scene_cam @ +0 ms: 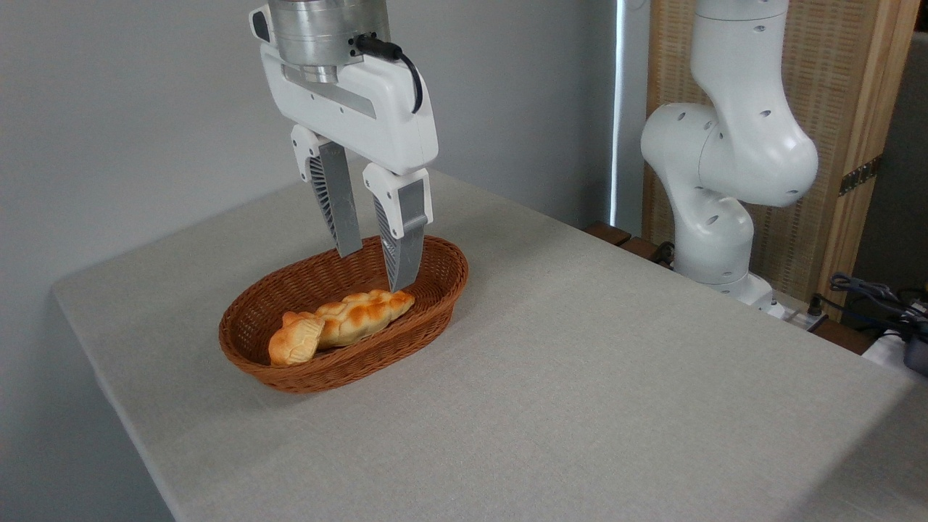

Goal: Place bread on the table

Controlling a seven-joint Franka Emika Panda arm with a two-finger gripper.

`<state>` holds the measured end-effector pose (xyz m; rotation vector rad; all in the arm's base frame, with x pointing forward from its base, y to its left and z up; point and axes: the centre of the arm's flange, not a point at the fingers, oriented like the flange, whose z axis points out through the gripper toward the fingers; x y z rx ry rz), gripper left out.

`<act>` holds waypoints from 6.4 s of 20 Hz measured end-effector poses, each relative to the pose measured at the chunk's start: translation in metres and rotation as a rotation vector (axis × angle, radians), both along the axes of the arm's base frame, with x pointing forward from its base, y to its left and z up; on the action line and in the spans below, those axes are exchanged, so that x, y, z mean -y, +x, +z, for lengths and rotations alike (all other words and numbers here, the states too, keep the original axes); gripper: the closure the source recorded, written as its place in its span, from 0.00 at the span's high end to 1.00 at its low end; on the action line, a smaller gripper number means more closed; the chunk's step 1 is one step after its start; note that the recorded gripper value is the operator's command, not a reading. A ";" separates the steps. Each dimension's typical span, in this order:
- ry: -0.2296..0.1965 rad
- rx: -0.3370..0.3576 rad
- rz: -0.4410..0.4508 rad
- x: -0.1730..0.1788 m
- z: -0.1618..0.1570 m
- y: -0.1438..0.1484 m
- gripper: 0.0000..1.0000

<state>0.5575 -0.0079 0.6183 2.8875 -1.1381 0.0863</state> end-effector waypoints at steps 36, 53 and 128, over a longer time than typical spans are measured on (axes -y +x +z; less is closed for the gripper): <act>-0.029 0.187 -0.317 0.167 -0.125 0.001 1.00; 0.150 0.162 -0.539 0.160 -0.153 0.010 1.00; 0.034 0.022 -0.176 0.018 -0.118 0.057 0.62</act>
